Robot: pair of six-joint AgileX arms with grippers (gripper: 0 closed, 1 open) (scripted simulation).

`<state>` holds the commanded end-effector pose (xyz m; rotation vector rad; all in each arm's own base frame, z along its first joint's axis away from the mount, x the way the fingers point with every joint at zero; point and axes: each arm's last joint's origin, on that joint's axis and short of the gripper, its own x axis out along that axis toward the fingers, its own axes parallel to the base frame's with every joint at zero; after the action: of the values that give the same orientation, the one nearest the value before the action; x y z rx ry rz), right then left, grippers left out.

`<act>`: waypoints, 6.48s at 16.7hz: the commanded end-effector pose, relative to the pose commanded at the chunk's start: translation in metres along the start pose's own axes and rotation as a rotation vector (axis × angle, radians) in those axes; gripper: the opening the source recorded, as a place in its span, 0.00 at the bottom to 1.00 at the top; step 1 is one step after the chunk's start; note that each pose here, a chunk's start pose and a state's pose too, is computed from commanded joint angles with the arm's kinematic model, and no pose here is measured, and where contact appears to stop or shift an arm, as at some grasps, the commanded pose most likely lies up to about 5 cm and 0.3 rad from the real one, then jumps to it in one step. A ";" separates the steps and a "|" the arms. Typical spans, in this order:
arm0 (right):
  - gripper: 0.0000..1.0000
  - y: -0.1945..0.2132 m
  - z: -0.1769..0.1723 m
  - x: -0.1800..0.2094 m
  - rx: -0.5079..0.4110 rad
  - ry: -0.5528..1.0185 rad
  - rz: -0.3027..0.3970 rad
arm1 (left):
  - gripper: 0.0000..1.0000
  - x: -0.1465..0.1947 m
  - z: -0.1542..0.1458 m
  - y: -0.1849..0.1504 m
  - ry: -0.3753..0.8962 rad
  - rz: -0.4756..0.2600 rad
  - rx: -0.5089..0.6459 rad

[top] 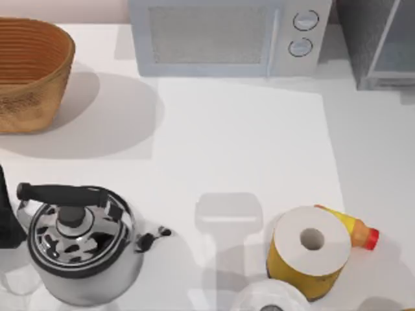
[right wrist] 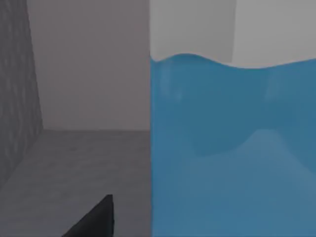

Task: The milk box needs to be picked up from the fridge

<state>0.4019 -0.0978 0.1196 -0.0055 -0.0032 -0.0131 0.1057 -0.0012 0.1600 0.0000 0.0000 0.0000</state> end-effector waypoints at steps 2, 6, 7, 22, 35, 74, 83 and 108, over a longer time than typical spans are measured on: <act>1.00 0.000 -0.002 0.004 0.001 0.006 0.002 | 1.00 0.000 0.000 0.000 0.000 0.000 0.000; 1.00 0.000 -0.002 0.036 0.000 -0.001 0.003 | 1.00 0.000 0.000 0.000 0.000 0.000 0.000; 1.00 0.000 -0.001 0.045 -0.001 -0.004 0.003 | 1.00 0.000 0.000 0.000 0.000 0.000 0.000; 0.40 0.002 -0.002 0.061 0.001 0.005 0.003 | 1.00 0.000 0.000 0.000 0.000 0.000 0.000; 0.00 0.002 -0.002 0.061 0.001 0.005 0.003 | 1.00 0.000 0.000 0.000 0.000 0.000 0.000; 0.00 0.008 0.055 -0.046 0.007 0.016 0.006 | 1.00 0.000 0.000 0.000 0.000 0.000 0.000; 0.00 0.058 0.129 -0.162 -0.011 -0.029 0.002 | 1.00 0.000 0.000 0.000 0.000 0.000 0.000; 0.00 0.093 0.047 -0.291 0.004 -0.006 0.076 | 1.00 0.000 0.000 0.000 0.000 0.000 0.000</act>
<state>0.1119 -0.0008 0.1649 -0.0014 -0.0089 0.0626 0.1057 -0.0012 0.1600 0.0000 0.0000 0.0000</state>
